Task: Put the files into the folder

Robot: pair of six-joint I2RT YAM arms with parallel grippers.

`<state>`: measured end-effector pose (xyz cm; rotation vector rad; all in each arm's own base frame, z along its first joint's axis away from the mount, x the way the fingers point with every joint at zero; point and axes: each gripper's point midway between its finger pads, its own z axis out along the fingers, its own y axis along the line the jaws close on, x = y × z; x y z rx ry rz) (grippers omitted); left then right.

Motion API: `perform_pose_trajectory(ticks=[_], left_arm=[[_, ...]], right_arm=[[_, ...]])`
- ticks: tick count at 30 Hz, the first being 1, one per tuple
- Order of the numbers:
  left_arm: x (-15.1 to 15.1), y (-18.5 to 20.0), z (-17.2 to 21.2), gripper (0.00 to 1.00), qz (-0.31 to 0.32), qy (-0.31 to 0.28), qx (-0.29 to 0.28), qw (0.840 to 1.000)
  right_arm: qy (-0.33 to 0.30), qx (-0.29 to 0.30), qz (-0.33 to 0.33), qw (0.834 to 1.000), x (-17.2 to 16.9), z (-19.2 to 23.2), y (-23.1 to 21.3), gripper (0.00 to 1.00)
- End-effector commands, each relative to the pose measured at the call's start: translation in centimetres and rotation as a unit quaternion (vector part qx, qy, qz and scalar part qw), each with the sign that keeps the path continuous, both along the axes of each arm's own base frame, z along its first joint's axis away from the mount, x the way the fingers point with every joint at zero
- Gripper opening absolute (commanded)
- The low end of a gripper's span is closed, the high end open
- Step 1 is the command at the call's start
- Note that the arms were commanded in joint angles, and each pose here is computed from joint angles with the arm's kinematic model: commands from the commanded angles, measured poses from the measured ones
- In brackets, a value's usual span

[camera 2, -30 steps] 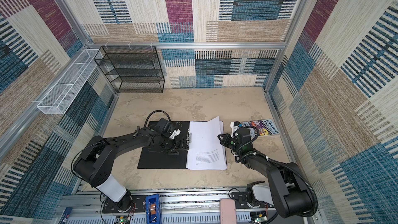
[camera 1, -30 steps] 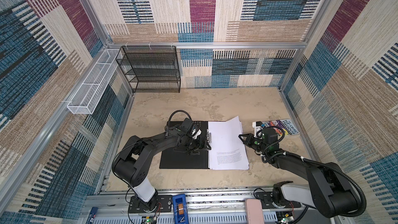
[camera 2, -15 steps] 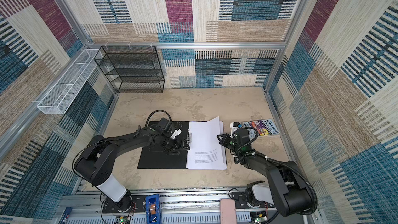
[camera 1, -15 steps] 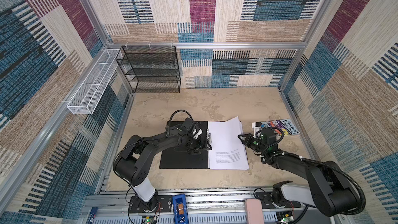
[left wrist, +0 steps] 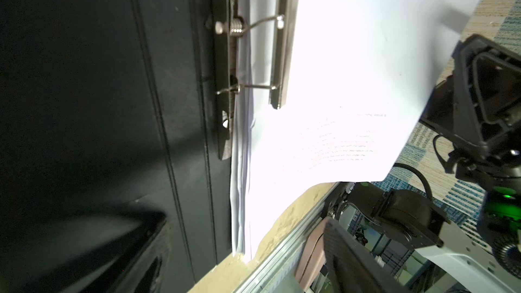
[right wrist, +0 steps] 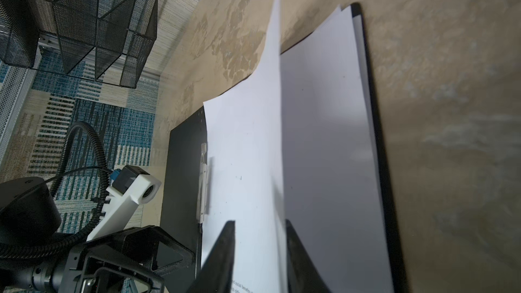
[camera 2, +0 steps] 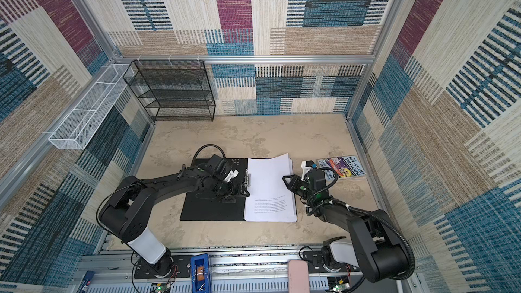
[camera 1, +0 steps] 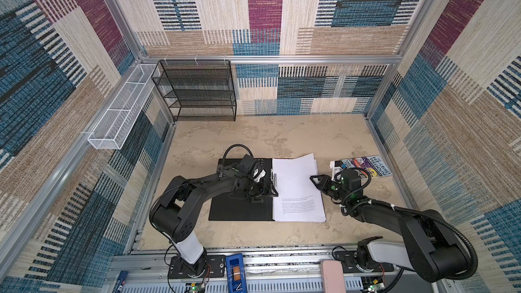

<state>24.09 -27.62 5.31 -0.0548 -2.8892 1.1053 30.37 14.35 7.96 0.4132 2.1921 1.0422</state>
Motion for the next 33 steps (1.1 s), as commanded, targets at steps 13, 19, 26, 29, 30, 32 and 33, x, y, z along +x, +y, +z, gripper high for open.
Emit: perform_pose_trajectory(ticks=[13,19,26,29,30,32,33], left_arm=[[-0.8,0.9,0.1,0.84,-0.028,-0.022,0.063,0.997],[-1.3,2.5,-0.6,0.84,-0.015,-0.007,0.075,0.997],[-2.5,1.8,-2.5,0.84,-0.034,0.015,0.059,0.998],[-2.4,1.1,-3.0,0.84,-0.028,0.016,0.054,0.998],[-2.6,0.4,-2.9,0.84,-0.03,0.024,0.04,0.998],[-2.7,-0.5,-3.0,0.84,-0.03,0.027,0.033,0.999],[-2.8,-1.0,-3.1,0.84,-0.031,0.028,0.031,0.999]], right_arm=[[0.03,-0.112,-0.089,0.989,0.0,-1.0,-4.5,0.92],[0.025,-0.127,-0.073,0.989,0.3,-1.1,-4.2,0.98],[0.008,-0.129,-0.021,0.991,1.5,-0.2,-2.6,1.0],[-0.008,-0.134,0.003,0.991,2.5,0.9,-1.9,1.0],[-0.013,-0.136,0.014,0.991,3.0,1.4,-1.5,1.0],[-0.022,-0.132,0.043,0.99,3.9,2.3,-0.4,1.0],[-0.027,-0.128,0.059,0.99,4.3,2.6,0.2,1.0]])
